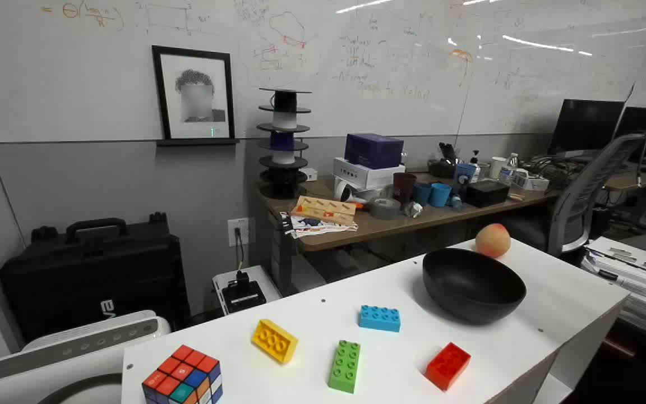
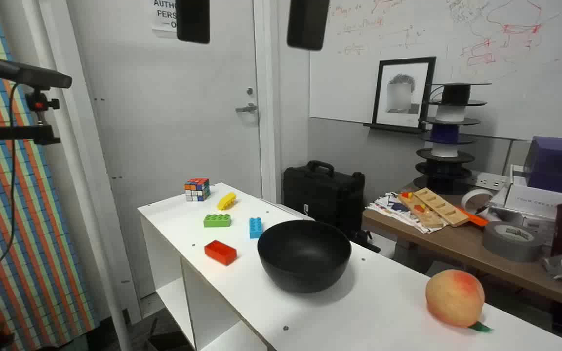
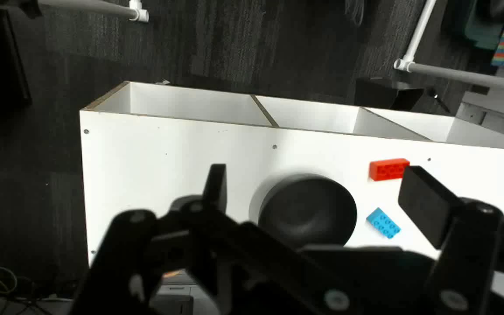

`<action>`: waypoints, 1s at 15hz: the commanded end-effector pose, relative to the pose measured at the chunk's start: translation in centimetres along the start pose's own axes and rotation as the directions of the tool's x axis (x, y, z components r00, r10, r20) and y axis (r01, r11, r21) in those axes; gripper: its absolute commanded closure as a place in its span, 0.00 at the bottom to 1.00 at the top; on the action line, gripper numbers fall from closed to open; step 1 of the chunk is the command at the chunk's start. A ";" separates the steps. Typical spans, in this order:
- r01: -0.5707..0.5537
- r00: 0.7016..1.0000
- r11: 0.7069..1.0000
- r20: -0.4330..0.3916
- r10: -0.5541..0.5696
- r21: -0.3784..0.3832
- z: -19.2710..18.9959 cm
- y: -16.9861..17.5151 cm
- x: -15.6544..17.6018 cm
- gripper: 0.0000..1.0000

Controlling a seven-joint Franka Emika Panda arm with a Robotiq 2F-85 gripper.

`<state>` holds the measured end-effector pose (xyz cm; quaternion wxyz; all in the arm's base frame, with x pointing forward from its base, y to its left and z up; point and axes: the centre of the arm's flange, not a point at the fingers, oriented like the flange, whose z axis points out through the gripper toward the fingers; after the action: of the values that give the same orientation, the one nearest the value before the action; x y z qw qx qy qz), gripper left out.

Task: Put the Legos in the bowl

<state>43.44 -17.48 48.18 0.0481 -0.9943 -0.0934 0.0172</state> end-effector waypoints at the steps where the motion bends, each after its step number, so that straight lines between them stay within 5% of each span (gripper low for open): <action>1: 0.000 1.000 1.000 -0.004 0.000 -0.002 -0.2 0.0 0.0 0.00; 9: -0.047 0.999 0.999 -0.007 0.047 0.011 0.2 -1.1 1.9 0.00; 15: -0.253 0.967 0.966 0.057 0.249 0.060 6.1 -9.3 8.7 0.00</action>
<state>47.07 -10.70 44.97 0.0694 -0.9964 -0.0113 0.0470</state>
